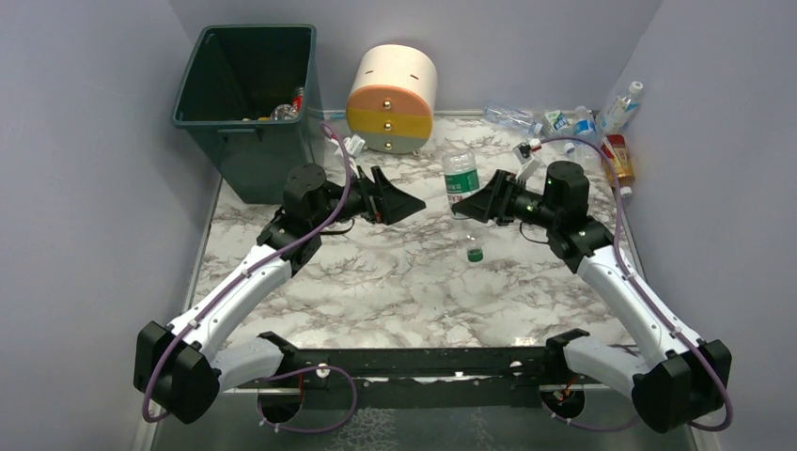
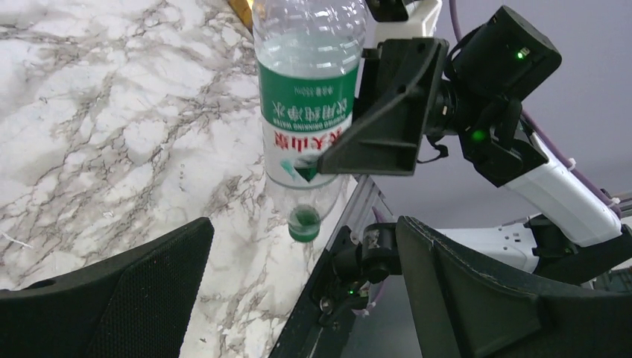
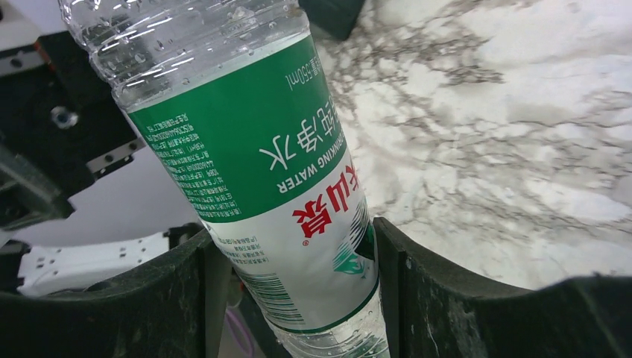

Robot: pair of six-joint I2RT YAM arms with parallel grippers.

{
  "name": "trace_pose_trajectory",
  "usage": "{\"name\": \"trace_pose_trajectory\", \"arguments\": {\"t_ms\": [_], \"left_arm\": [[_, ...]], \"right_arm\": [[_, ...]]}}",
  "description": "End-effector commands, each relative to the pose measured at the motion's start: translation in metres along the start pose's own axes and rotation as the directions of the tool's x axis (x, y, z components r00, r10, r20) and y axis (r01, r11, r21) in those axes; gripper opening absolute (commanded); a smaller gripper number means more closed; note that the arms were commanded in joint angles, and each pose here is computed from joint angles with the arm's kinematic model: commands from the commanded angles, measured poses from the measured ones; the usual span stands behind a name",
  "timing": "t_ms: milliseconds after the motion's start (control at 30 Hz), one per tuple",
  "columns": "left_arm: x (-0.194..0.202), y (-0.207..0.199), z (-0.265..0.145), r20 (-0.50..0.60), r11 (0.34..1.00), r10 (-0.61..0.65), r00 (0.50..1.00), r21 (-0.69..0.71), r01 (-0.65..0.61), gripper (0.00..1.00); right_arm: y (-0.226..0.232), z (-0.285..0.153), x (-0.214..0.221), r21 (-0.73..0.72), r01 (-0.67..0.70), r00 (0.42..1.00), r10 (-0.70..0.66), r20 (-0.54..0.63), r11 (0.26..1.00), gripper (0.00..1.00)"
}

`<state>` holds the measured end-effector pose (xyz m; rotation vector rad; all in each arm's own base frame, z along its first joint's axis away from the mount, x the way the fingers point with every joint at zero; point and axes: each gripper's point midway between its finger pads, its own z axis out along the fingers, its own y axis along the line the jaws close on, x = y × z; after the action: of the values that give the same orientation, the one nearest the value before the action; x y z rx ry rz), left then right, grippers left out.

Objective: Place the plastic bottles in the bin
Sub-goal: Pick up the plastic bottle at the center of the board.

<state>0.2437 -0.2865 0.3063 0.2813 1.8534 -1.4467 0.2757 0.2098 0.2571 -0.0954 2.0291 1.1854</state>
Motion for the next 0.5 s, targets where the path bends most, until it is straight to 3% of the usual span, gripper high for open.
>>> {"name": "trace_pose_trajectory", "arguments": {"t_ms": [0,300,467], "left_arm": [[-0.023,-0.014,-0.004,0.103,0.994,0.105,0.989,0.021,-0.107,0.99],[-0.028,-0.013,-0.007,0.138,0.975,0.219,0.966,0.011,-0.223,0.99],[-0.027,-0.014,-0.006,0.142,0.975,0.217,0.966,0.025,-0.222,0.99]], "right_arm": [[0.040,-0.001,0.007,-0.139,0.013,1.000,-0.015,-0.012,0.990,0.64],[0.068,0.009,0.030,-0.207,0.012,0.998,-0.024,-0.055,0.978,0.64],[0.079,0.018,0.044,-0.231,0.013,0.996,-0.032,-0.078,0.973,0.64]]}}
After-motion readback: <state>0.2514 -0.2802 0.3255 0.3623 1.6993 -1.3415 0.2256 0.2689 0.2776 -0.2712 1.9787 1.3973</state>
